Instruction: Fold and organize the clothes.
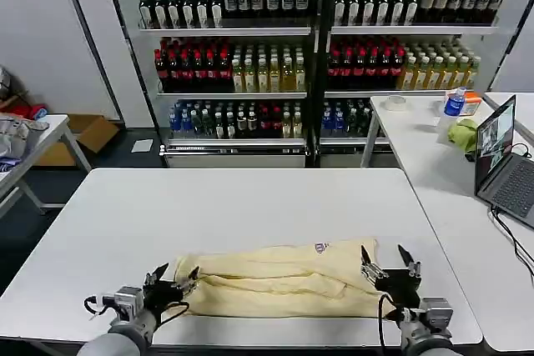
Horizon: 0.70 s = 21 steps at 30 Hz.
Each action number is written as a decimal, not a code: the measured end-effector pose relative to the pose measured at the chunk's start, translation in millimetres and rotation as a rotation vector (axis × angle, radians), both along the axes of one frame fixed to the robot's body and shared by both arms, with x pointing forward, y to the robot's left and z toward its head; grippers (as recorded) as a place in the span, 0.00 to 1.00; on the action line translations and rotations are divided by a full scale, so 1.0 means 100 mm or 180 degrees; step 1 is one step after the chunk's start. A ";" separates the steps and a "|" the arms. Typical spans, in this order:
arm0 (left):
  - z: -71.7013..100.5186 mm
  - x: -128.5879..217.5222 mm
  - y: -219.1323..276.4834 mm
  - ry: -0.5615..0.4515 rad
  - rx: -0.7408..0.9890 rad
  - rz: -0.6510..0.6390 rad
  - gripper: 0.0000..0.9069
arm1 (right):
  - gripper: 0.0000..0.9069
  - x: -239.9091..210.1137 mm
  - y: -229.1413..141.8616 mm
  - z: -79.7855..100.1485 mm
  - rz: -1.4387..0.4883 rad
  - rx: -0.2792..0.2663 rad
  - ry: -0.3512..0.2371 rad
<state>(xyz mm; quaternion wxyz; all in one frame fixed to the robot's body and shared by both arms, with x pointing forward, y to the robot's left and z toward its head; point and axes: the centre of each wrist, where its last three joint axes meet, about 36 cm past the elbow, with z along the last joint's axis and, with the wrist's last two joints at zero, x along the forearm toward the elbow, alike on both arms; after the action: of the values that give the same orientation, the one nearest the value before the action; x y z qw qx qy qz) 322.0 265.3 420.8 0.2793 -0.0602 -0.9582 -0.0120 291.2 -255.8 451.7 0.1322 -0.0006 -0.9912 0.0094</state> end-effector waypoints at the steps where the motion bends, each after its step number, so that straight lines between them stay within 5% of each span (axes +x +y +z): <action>1: -0.01 -0.01 -0.02 0.0008 -0.0014 0.0012 1.00 | 1.00 -0.01 0.00 0.01 -0.0003 -0.0006 -0.0013; 6: -0.08 -0.03 -0.09 0.0069 -0.0084 0.0038 1.00 | 1.00 -0.07 -0.01 0.06 -0.0020 -0.0033 -0.0057; 8: -0.11 -0.02 -0.10 0.0089 -0.0107 0.0063 0.60 | 1.00 -0.08 -0.01 0.08 -0.0021 -0.0036 -0.0068; 9: -0.13 -0.01 -0.10 0.0100 -0.0120 0.0076 0.27 | 1.00 -0.09 -0.01 0.08 -0.0019 -0.0036 -0.0072; 11: -0.16 0.00 -0.10 0.0122 -0.0147 0.0102 0.04 | 1.00 -0.10 -0.01 0.09 -0.0022 -0.0039 -0.0082; 21: -0.24 0.00 -0.13 0.0204 -0.0309 0.0151 0.02 | 1.00 -0.09 -0.03 0.14 -0.0051 -0.0053 -0.0139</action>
<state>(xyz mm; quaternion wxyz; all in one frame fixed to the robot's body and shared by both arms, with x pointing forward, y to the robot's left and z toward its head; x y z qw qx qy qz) 321.7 252.5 396.3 0.3068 -0.0513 -0.9494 0.0430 282.5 -258.7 466.0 0.1106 -0.0099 -0.9937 0.0165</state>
